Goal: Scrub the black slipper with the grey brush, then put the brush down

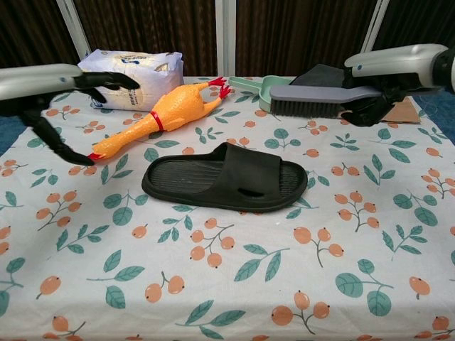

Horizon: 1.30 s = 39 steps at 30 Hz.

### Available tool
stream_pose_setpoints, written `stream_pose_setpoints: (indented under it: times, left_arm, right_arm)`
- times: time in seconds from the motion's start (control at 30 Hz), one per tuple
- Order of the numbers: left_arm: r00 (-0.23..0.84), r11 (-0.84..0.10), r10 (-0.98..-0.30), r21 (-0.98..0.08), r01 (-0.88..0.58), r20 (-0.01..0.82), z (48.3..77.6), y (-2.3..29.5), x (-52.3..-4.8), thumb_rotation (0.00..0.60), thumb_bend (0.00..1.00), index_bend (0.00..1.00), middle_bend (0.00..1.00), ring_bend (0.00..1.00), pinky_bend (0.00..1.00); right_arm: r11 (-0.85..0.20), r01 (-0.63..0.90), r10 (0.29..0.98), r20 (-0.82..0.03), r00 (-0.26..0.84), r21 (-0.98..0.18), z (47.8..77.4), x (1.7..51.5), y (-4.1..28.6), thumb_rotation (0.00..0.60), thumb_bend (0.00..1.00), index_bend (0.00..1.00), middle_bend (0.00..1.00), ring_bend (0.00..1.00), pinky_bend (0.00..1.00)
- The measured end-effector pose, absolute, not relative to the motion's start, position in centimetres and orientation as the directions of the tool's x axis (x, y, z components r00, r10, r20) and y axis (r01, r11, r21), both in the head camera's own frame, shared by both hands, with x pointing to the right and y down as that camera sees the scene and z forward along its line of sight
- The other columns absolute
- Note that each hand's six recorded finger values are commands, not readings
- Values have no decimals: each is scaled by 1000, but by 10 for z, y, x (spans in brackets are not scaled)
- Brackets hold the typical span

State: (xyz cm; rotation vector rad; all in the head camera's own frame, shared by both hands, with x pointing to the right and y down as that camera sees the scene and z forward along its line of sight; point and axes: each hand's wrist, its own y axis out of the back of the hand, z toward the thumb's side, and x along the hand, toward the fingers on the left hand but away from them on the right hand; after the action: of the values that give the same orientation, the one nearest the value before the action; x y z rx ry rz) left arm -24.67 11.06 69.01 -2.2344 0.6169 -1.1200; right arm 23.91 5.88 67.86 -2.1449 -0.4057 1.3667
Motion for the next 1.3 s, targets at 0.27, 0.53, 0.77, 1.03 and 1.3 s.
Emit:
stream_pose_setpoints:
  times: [0.27, 0.53, 0.77, 1.03, 1.3]
  left_arm:
    - [611, -798, -514, -597, -82, 603, 729, 102, -177, 600, 55, 112, 142, 70, 164]
    - [626, -841, -454, -537, -66, 634, 750, 107, -146, 600, 54, 140, 216, 103, 164]
    - [613, -851, -431, -525, -31, 662, 770, 116, -140, 600, 53, 219, 271, 170, 177]
    - [597, -850, -453, -523, -64, 662, 781, 116, -136, 600, 50, 383, 466, 335, 215]
    - [595, -848, -457, -526, -68, 661, 783, 116, -138, 600, 50, 414, 501, 360, 228]
  right_arm:
    - [-782, -79, 522, -720, 458, -618, 705, 210, 68, 600, 477, 1000, 1000, 1000, 1000]
    - [-765, -84, 538, -704, 464, -639, 722, 192, 73, 600, 477, 1000, 1000, 1000, 1000]
    - [-759, -90, 539, -700, 469, -645, 733, 184, 81, 600, 477, 1000, 1000, 1000, 1000]
    - [-748, -103, 539, -691, 482, -655, 743, 180, 90, 600, 477, 1000, 1000, 1000, 1000]
    - [-710, -150, 573, -689, 444, -688, 754, 200, 91, 600, 477, 1000, 1000, 1000, 1000]
